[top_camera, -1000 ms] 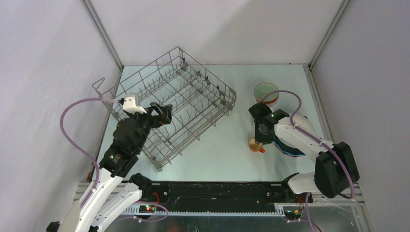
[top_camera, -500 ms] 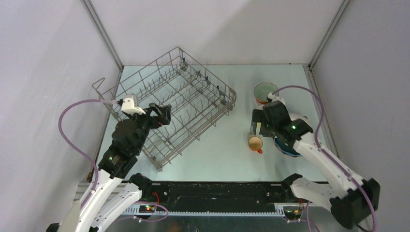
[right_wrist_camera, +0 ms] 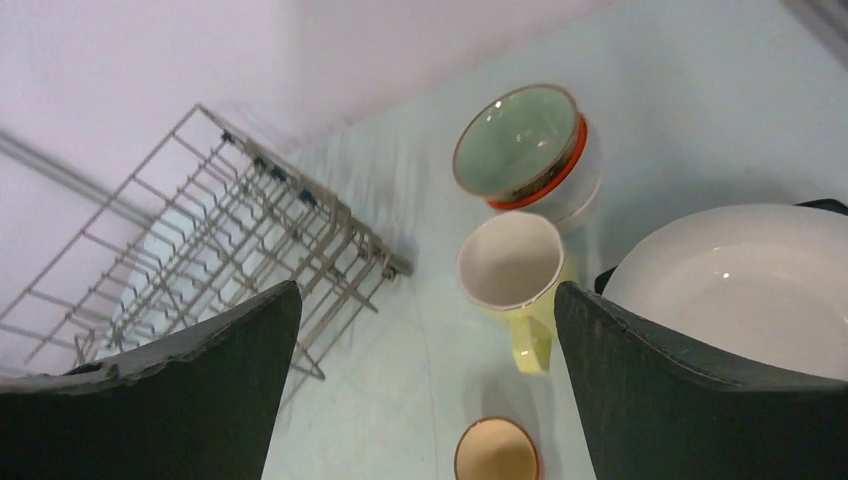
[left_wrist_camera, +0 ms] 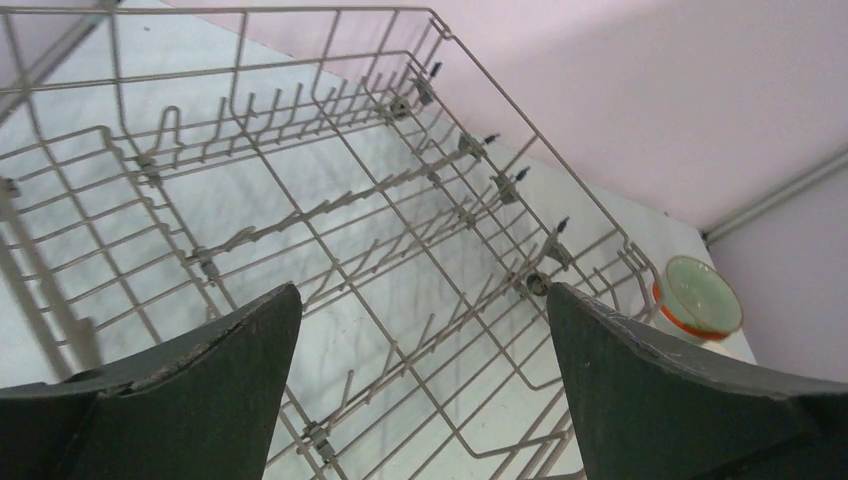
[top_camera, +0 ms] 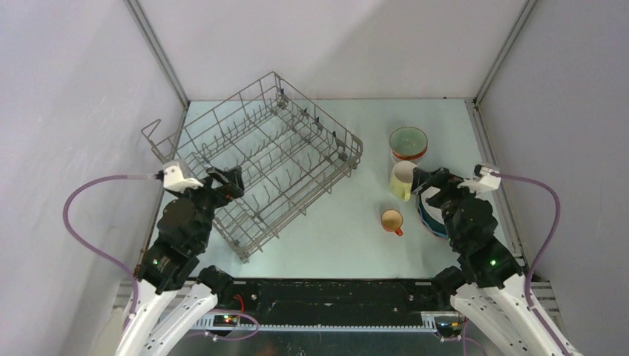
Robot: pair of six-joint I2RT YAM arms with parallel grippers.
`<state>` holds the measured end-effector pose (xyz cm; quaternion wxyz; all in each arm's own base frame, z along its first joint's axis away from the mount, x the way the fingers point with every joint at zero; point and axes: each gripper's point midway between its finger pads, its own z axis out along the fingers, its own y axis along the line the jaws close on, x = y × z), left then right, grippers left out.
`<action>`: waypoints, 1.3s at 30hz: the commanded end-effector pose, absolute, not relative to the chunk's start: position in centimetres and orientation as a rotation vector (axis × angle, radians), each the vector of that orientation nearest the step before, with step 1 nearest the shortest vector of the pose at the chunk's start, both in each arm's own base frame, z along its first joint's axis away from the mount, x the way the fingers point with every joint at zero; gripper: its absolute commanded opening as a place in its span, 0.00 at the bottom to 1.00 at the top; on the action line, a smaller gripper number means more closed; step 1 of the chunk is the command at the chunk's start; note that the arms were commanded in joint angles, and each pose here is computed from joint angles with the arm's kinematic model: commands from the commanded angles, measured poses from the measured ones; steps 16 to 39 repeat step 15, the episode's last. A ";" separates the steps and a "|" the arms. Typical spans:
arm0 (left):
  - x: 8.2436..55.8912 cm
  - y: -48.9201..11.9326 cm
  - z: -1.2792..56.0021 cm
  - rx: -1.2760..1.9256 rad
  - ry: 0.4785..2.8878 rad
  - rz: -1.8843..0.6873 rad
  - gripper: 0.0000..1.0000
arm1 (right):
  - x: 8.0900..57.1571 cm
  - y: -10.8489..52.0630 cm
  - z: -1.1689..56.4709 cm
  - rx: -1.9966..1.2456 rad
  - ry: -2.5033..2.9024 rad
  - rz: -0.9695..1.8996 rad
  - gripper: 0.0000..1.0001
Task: Unload the mixed dishes from the dish rack
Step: Reset both arms
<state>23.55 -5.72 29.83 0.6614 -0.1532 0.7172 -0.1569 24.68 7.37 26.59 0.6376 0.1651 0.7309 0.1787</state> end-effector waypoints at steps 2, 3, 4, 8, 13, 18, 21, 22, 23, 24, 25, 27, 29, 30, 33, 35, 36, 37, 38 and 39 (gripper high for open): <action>22.4 -3.1 29.4 -0.465 1.593 -0.284 1.00 | 24.8 5.1 29.5 0.507 1.473 0.406 1.00; 22.4 -3.0 29.4 -0.469 1.593 -0.280 1.00 | 24.8 5.3 29.5 0.484 1.477 0.408 1.00; 22.2 -2.6 29.2 -0.480 1.593 -0.264 1.00 | 24.8 5.5 29.5 0.468 1.483 0.411 1.00; 22.1 -1.9 28.8 -0.506 1.597 -0.226 1.00 | 24.8 6.0 29.1 0.402 1.511 0.394 0.99; 22.2 -1.9 28.5 -0.505 1.608 -0.212 1.00 | 24.9 6.3 29.0 0.379 1.520 0.395 1.00; 22.3 -1.9 28.4 -0.504 1.608 -0.210 1.00 | 24.8 6.1 29.1 0.385 1.515 0.389 1.00; 22.3 -1.9 28.4 -0.504 1.608 -0.210 1.00 | 24.8 6.1 29.1 0.385 1.515 0.389 1.00; 22.3 -1.9 28.4 -0.504 1.608 -0.210 1.00 | 24.8 6.1 29.1 0.385 1.515 0.389 1.00; 22.3 -1.9 28.4 -0.504 1.608 -0.210 1.00 | 24.8 6.1 29.1 0.385 1.515 0.389 1.00; 22.3 -1.9 28.4 -0.504 1.608 -0.210 1.00 | 24.8 6.1 29.1 0.385 1.515 0.389 1.00; 22.3 -1.9 28.4 -0.504 1.608 -0.210 1.00 | 24.8 6.1 29.1 0.385 1.515 0.389 1.00; 22.3 -1.9 28.4 -0.504 1.608 -0.210 1.00 | 24.8 6.1 29.1 0.385 1.515 0.389 1.00; 22.3 -1.9 28.4 -0.504 1.608 -0.210 1.00 | 24.8 6.1 29.1 0.385 1.515 0.389 1.00; 22.3 -1.9 28.4 -0.504 1.608 -0.210 1.00 | 24.8 6.1 29.1 0.385 1.515 0.389 1.00; 22.3 -1.9 28.4 -0.504 1.608 -0.210 1.00 | 24.8 6.1 29.1 0.385 1.515 0.389 1.00; 22.3 -1.9 28.4 -0.504 1.608 -0.210 1.00 | 24.8 6.1 29.1 0.385 1.515 0.389 1.00; 22.3 -1.9 28.4 -0.504 1.608 -0.210 1.00 | 24.8 6.1 29.1 0.385 1.515 0.389 1.00; 22.3 -1.9 28.4 -0.504 1.608 -0.210 1.00 | 24.8 6.1 29.1 0.385 1.515 0.389 1.00; 22.3 -1.9 28.4 -0.504 1.608 -0.210 1.00 | 24.8 6.1 29.1 0.385 1.515 0.389 1.00; 22.3 -1.9 28.4 -0.504 1.608 -0.210 1.00 | 24.8 6.1 29.1 0.385 1.515 0.389 1.00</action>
